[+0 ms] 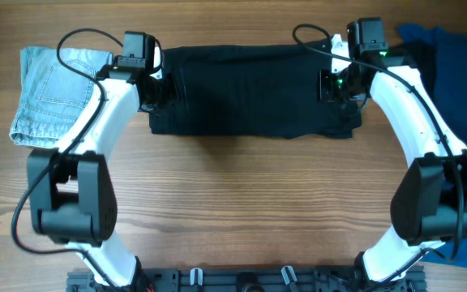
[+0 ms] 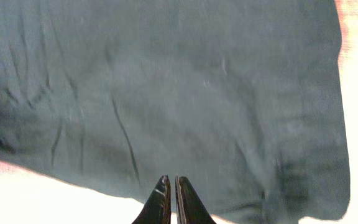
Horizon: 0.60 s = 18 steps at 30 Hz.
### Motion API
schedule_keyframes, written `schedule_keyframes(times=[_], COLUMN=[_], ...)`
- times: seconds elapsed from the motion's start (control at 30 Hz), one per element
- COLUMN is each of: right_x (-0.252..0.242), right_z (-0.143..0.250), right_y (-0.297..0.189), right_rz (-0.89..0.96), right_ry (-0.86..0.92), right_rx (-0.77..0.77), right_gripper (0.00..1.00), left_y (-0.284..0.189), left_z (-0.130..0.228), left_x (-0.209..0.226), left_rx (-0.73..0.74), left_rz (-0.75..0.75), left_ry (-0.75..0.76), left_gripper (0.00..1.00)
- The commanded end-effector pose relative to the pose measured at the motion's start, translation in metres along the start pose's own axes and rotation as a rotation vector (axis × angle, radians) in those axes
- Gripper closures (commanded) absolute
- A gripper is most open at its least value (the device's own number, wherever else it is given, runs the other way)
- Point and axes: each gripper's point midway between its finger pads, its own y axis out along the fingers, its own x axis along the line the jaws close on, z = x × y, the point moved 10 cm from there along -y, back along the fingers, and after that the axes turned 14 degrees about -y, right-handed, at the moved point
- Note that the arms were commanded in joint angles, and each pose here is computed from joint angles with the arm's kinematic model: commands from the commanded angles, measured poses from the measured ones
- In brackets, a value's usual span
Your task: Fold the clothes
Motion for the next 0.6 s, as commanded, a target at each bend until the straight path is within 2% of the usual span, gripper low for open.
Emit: schedule_keyframes(times=[0.0, 0.13, 0.3, 0.57], right_x=[-0.006, -0.010, -0.014, -0.001], right_z=[0.001, 0.009, 0.038, 0.088], right_y=[0.027, 0.056, 0.099, 0.106], right_rz=[0.015, 0.002, -0.027, -0.049], right_ry=[0.031, 0.052, 0.128, 0.222], right_rx=[0.042, 0.116, 0.312, 0.558], right_gripper=[0.96, 0.96, 0.96, 0.96], left_y=[0.031, 0.054, 0.064, 0.052], left_z=[0.002, 0.008, 0.017, 0.046], left_x=[0.009, 0.017, 0.025, 0.048], left_rx=[0.040, 0.090, 0.155, 0.328], left_rz=[-0.041, -0.074, -0.117, -0.337], left_ry=[-0.022, -0.026, -0.036, -0.108], left_gripper=[0.95, 0.95, 0.96, 0.96])
